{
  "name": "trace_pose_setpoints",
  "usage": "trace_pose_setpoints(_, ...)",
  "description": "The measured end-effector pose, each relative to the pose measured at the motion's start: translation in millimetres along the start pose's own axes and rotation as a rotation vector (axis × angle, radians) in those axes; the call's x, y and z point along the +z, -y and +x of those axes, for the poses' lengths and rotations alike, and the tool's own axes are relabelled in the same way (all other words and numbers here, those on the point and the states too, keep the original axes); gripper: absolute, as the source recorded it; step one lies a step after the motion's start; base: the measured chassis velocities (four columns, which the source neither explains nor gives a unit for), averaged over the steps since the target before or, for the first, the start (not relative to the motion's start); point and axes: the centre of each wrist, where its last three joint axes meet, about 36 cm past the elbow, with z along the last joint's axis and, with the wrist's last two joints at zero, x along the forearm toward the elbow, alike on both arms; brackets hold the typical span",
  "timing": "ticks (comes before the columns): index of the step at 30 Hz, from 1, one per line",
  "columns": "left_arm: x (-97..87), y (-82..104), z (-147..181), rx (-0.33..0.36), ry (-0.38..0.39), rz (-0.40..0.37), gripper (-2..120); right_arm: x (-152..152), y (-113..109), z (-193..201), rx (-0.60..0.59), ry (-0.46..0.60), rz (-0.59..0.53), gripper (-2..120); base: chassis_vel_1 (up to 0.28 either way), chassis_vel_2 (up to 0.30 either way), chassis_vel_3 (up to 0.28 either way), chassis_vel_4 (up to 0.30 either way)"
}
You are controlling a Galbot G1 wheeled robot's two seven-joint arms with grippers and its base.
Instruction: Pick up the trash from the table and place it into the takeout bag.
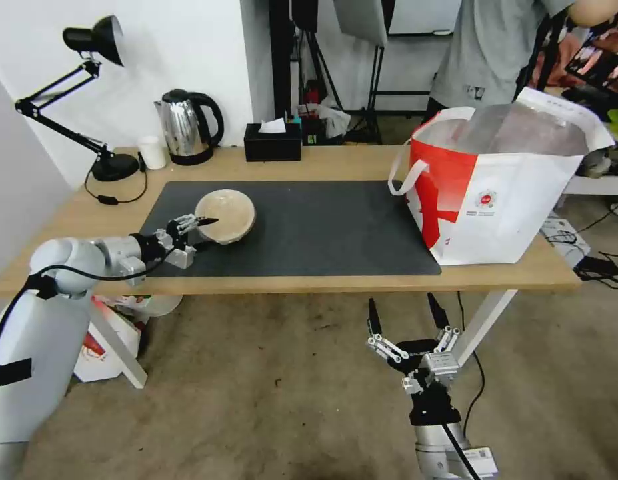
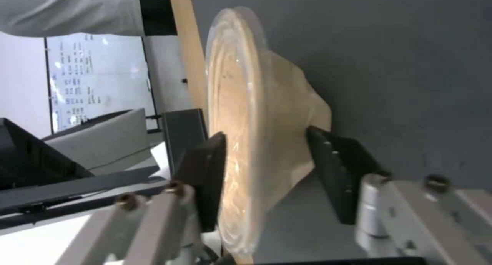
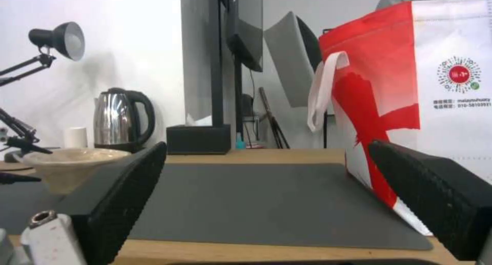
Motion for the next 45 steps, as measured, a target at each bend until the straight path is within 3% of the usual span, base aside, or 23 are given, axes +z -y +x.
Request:
trace_pose_setpoints(6, 2.3, 1.7, 0, 0.01, -0.005, 0.007, 20, 0, 0, 0, 0.0, 0.0, 0.0, 100, 0.0, 0.0, 0.0, 0.0)
trace_pose_setpoints(10, 3.9, 6.8, -3, 0.018, -0.004, 0.023, 1, 0, 0, 0, 0.0, 0.0, 0.0, 100, 0.0, 0.0, 0.0, 0.0)
trace_pose_setpoints(16, 1.4, 3.7, -1, 0.018, -0.002, 0.012, 0, 0, 0, 0, 0.0, 0.0, 0.0, 100, 0.0, 0.0, 0.0, 0.0)
trace_pose_setpoints(33, -29.6, -29.6, 18, -0.047, 0.05, -0.077, 0, 0, 0, 0, 0.0, 0.0, 0.0, 100, 0.0, 0.0, 0.0, 0.0)
trace_pose_setpoints(42, -43.7, -54.4, 32, -0.101, 0.089, -0.093, 0, 0, 0, 0, 0.0, 0.0, 0.0, 100, 0.0, 0.0, 0.0, 0.0)
trace_pose_setpoints(45, -54.0, -70.8, 37, -0.127, 0.117, -0.109, 0, 0, 0, 0, 0.0, 0.0, 0.0, 100, 0.0, 0.0, 0.0, 0.0)
